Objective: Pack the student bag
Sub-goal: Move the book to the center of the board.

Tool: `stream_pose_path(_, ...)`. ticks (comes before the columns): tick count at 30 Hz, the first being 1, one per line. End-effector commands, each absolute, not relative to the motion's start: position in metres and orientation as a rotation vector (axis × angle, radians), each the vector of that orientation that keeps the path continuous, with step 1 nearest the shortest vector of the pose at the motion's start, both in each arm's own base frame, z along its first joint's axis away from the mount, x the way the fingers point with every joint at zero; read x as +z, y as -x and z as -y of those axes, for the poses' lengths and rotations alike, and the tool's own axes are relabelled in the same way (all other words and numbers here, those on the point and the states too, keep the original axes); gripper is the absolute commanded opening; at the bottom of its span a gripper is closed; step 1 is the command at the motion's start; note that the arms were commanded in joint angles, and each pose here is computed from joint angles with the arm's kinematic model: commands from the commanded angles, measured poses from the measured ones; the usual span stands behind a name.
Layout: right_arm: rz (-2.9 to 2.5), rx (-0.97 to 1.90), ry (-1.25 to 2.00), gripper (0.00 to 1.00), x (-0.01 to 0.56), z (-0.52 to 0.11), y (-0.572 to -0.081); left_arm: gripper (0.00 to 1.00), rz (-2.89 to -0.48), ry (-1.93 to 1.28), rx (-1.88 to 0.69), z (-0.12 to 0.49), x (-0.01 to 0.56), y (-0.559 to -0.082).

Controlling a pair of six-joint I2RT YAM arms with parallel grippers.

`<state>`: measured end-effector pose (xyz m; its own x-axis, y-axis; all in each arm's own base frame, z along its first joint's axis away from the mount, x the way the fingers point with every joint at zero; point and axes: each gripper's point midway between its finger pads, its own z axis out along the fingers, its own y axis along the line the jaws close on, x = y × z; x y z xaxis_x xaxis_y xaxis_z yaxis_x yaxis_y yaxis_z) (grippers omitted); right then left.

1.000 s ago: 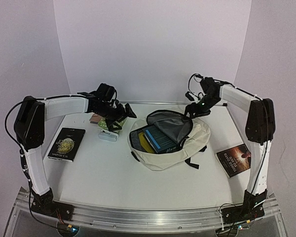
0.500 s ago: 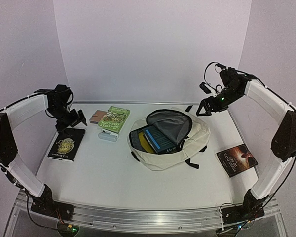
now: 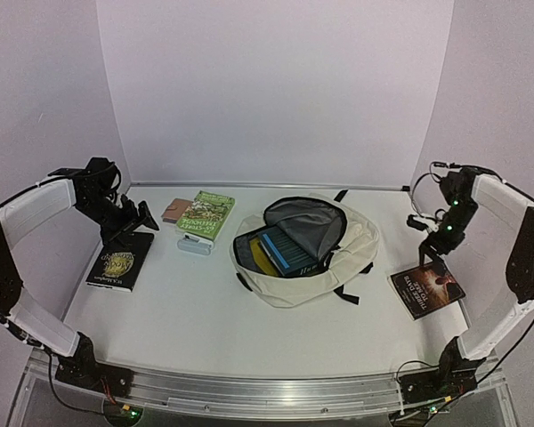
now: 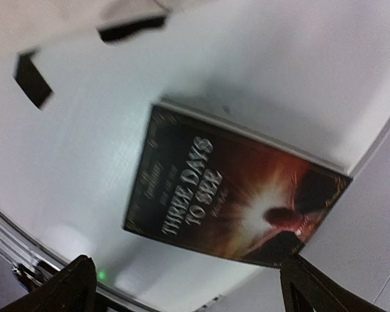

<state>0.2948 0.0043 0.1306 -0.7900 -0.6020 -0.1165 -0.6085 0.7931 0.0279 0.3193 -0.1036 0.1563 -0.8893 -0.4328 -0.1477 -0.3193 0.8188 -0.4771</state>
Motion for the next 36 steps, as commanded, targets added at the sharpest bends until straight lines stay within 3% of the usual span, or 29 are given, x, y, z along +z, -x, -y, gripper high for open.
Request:
stream_pose_path(1, -2.908, -0.155, 1.345, 0.98, 0.114, 0.058, -0.274, 1.00, -2.698, 0.511, -0.773, 0.116, 0.170, -0.322)
stream_pose_path(5, -2.927, -0.304, 1.431, 0.98, 0.089, 0.087, -0.287, 1.00, -2.691, 0.503, -0.781, 0.118, 0.172, -0.326)
stream_pose_path(14, -2.991, -0.381, 1.280, 0.97, 0.056, 0.110, -0.350, 1.00, -2.660, 0.505, -0.803, 0.123, 0.182, -0.332)
stream_pose_path(25, -3.088, -0.296, 1.382, 0.98, 0.019, 0.141, -0.334, 1.00, -2.642, 0.502, -0.802, 0.122, 0.193, -0.334)
stream_pose_path(36, -3.143, -0.065, 1.495, 0.98, -0.010, 0.127, -0.310, 1.00, -2.666, 0.481, -0.778, 0.121, 0.197, -0.335)
